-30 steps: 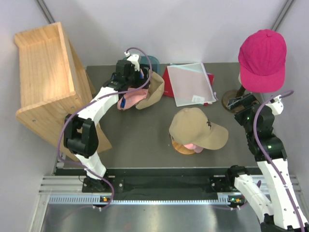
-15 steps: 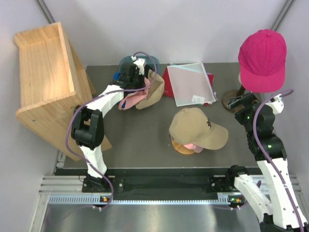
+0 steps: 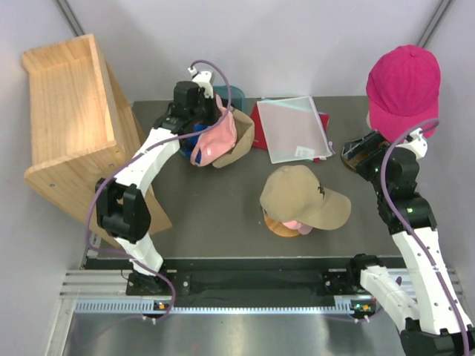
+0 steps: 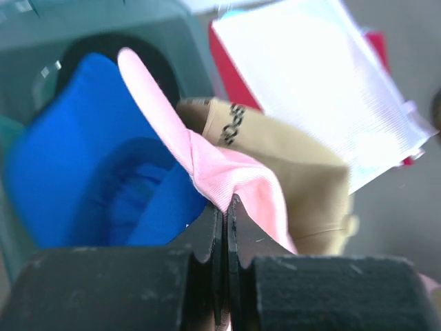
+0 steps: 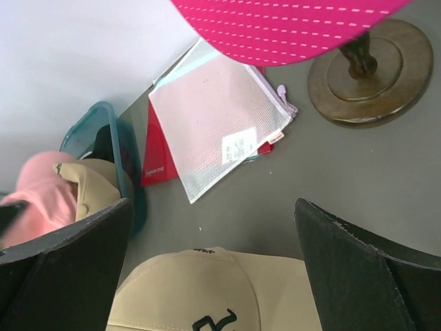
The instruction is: Stack the hats
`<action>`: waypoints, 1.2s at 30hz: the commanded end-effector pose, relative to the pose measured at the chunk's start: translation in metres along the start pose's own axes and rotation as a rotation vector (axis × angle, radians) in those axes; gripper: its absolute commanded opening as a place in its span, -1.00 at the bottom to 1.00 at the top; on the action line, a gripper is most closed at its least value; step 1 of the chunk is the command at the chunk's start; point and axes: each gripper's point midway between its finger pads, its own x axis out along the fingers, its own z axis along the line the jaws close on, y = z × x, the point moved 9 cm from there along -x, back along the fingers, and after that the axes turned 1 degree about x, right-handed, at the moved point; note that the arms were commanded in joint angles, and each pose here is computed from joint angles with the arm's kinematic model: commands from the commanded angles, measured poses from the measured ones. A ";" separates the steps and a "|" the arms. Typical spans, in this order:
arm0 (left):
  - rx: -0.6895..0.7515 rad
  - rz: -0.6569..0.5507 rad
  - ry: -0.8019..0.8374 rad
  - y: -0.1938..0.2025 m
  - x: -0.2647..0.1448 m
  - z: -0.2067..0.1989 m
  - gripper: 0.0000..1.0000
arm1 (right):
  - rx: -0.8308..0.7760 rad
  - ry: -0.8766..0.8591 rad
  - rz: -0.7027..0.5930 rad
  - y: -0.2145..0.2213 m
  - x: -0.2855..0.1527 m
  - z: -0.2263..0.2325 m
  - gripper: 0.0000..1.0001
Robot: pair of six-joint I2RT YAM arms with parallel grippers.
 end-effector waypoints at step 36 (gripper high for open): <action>-0.091 -0.420 0.292 -0.133 -0.054 -0.033 -1.00 | -0.051 -0.218 -0.014 -0.021 0.008 0.037 0.99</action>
